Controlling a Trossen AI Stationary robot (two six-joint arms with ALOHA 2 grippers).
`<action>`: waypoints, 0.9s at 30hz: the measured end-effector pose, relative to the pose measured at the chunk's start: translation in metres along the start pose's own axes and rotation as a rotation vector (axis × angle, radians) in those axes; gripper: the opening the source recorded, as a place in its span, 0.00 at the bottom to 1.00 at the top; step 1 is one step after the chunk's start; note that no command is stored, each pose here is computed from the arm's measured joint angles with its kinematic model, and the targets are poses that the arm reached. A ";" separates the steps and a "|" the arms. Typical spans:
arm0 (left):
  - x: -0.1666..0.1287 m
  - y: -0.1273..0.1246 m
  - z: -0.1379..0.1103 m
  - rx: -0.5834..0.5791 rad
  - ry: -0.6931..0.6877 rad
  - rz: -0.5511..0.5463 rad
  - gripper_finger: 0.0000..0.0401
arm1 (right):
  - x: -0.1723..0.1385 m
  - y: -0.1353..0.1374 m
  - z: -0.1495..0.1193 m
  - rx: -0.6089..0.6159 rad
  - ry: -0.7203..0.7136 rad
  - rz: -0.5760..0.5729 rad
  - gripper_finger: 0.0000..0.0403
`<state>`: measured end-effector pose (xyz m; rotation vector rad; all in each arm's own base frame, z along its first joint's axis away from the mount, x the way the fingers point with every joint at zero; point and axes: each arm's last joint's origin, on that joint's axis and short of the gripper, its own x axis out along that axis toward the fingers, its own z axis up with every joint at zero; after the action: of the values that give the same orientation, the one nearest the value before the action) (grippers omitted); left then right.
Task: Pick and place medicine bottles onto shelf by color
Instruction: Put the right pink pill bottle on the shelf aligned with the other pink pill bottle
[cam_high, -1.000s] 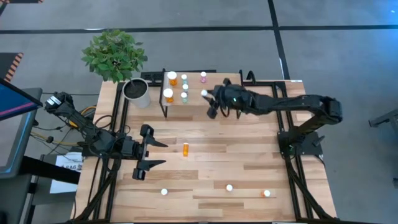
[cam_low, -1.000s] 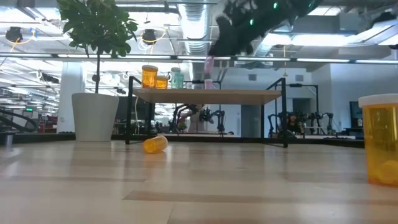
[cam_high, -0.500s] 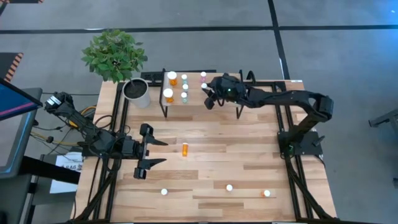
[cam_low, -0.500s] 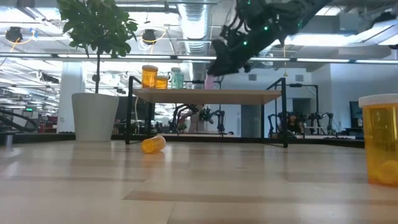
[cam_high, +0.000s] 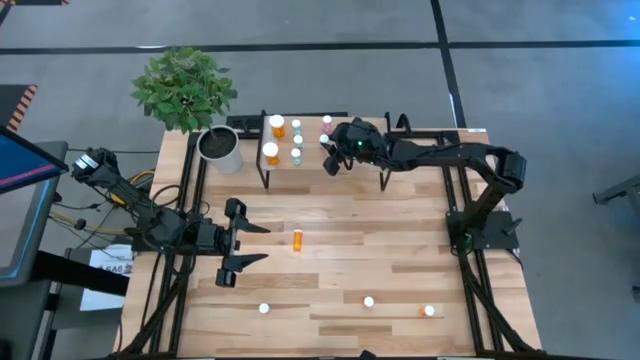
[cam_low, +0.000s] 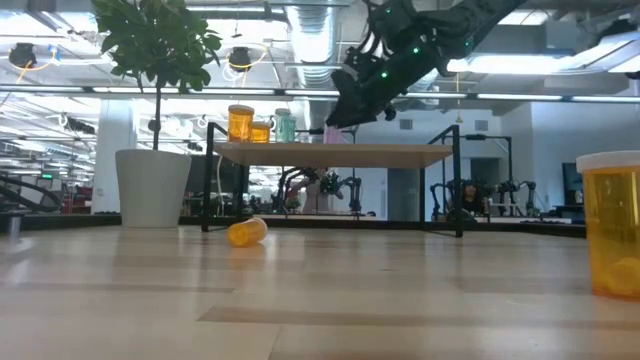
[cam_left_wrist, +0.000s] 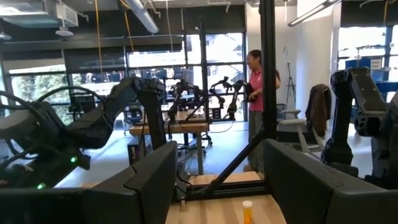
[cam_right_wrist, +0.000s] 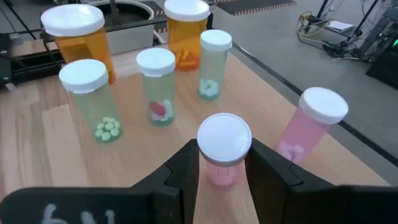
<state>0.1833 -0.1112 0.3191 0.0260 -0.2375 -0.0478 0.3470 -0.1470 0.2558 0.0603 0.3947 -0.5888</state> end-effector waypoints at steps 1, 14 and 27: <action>0.000 0.000 0.000 0.001 0.003 0.001 0.57 | -0.001 -0.002 0.001 0.001 0.002 -0.003 0.34; 0.000 0.000 0.000 0.001 0.003 0.004 0.57 | -0.002 -0.005 0.002 -0.004 0.043 -0.014 0.34; 0.000 0.000 0.000 -0.001 0.003 0.003 0.57 | -0.002 -0.005 0.001 -0.006 0.054 -0.015 0.39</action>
<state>0.1834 -0.1112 0.3188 0.0245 -0.2342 -0.0446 0.3426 -0.1499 0.2576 0.0675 0.4502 -0.6020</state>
